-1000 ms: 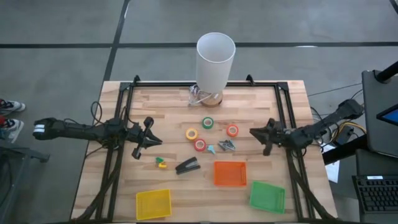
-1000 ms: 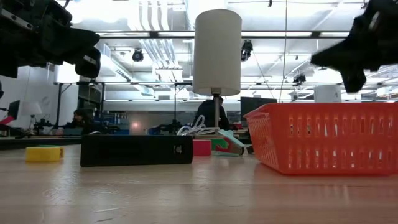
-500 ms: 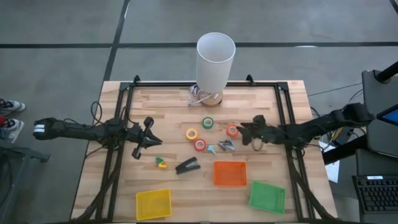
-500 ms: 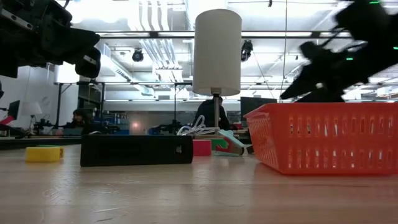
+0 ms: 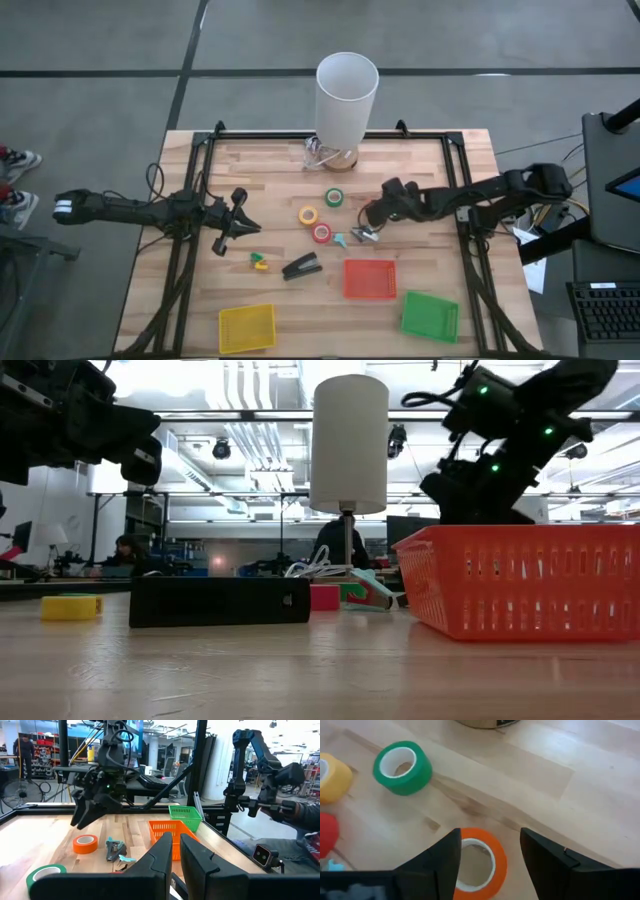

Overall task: Pick and place Stapler, Stapler remover, tape
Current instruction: Put the orange tape into the green basket

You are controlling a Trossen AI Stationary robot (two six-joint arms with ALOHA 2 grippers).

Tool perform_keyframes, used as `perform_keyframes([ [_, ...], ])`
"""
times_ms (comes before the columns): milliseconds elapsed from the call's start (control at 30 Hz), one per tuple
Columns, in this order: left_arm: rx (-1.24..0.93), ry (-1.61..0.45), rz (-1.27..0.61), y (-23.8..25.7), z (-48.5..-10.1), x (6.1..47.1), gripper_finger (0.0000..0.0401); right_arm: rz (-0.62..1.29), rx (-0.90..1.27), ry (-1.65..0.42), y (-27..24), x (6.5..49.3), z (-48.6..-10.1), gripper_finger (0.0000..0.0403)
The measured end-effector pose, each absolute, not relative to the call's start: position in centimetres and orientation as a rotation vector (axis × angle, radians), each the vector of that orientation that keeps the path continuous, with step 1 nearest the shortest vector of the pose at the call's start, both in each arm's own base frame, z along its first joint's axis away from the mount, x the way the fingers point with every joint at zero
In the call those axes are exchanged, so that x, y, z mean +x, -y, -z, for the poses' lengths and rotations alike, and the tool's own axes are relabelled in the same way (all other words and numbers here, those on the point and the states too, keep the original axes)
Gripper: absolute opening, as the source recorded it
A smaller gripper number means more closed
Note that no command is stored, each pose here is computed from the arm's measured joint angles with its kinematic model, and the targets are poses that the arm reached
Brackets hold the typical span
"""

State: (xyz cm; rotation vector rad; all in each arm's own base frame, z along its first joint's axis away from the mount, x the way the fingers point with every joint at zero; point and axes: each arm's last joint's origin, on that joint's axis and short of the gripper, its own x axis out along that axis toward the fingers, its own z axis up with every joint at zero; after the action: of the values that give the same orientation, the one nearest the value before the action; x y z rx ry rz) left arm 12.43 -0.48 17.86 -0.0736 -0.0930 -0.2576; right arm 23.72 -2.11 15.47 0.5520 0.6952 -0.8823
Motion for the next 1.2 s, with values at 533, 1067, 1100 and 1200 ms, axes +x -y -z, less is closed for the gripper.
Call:
perform_keyframes([
  [533,-0.074,0.093,0.258,0.5,-17.9,12.4,0.0039,0.875,0.610,-0.834,2.9,23.8,-13.1,0.0161],
  [1067,-0.074,0.093,0.258,0.5,-17.9,12.4,0.0039,0.824,0.592,-0.875,2.8,24.0,-13.3,0.0044],
  [1100,-0.074,0.093,0.257,0.5,-17.9,12.4,0.0039,0.824,0.592,-0.874,2.8,23.8,-13.6,0.0039],
  [1200,-0.074,0.092,0.258,0.5,-17.9,12.4,0.0039,0.819,0.588,-0.877,2.7,23.1,-14.6,0.0037],
])
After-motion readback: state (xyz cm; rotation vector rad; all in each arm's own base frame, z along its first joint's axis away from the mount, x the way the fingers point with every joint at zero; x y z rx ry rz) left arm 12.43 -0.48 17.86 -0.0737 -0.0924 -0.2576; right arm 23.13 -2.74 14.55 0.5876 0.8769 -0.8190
